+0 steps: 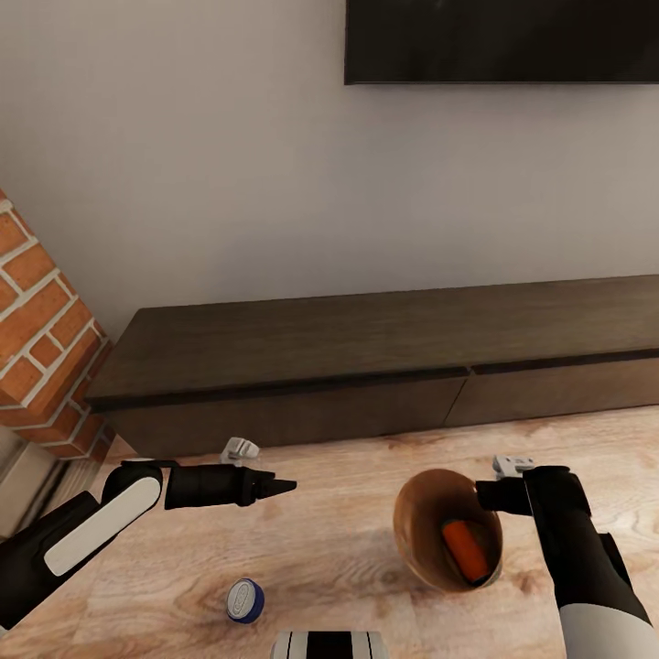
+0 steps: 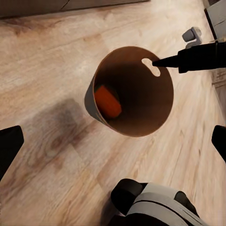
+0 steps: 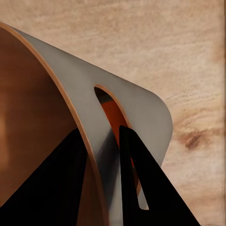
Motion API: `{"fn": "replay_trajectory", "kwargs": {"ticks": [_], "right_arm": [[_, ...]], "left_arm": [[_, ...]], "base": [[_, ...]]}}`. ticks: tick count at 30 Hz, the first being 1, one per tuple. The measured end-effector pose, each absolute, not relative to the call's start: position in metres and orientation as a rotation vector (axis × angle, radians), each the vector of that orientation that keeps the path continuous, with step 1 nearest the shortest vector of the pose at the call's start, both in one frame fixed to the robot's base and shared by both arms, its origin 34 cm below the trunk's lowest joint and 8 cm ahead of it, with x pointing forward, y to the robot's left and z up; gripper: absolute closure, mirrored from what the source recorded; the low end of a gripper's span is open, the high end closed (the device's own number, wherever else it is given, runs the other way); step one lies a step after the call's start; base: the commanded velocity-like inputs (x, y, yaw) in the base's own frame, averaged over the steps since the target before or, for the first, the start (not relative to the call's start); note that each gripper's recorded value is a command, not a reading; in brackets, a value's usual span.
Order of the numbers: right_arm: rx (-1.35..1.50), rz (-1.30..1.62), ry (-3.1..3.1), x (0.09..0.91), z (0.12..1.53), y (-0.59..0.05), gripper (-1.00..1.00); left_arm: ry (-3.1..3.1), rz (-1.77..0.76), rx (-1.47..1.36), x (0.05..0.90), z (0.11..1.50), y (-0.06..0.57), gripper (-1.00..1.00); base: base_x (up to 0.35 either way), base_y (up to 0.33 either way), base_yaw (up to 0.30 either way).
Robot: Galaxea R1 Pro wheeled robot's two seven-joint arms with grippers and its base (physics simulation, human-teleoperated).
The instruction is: Put the three can of soda from the living room inside the tash can in the kitchen.
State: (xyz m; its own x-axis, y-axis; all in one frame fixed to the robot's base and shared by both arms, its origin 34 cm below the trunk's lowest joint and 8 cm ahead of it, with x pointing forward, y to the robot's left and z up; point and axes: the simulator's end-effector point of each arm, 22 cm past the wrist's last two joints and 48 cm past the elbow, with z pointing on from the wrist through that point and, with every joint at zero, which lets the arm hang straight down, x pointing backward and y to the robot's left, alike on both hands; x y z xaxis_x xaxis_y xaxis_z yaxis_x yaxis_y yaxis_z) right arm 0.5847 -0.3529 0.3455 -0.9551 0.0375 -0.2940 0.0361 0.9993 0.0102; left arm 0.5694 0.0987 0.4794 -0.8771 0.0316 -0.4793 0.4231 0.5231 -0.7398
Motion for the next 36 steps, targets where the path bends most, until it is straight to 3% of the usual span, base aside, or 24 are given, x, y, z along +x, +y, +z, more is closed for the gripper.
{"fn": "replay_trajectory", "kwargs": {"ticks": [8,15,20,25,36], "right_arm": [[0.063,0.048,2.828,0.588,0.347,-0.347,1.00],[0.196,0.502,2.678,0.612,0.369,-0.282,1.00],[0.140,0.268,2.743,0.604,0.356,-0.315,1.00],[0.177,0.472,2.697,0.609,0.366,-0.285,1.00],[0.151,0.462,2.673,0.612,0.366,-0.284,1.00]], "left_arm": [[2.362,-1.297,0.379,0.569,0.478,0.099,-1.00],[2.381,-1.246,0.368,0.574,0.472,0.103,-1.00],[2.432,-1.116,0.321,0.586,0.457,0.115,-1.00],[2.448,-1.072,0.300,0.590,0.452,0.114,-1.00],[2.484,-0.972,0.263,0.595,0.432,0.116,-1.00]], "base": [[0.000,0.000,0.000],[0.000,0.000,0.000],[0.000,0.000,0.000],[0.000,0.000,0.000],[0.000,0.000,0.000]]}}
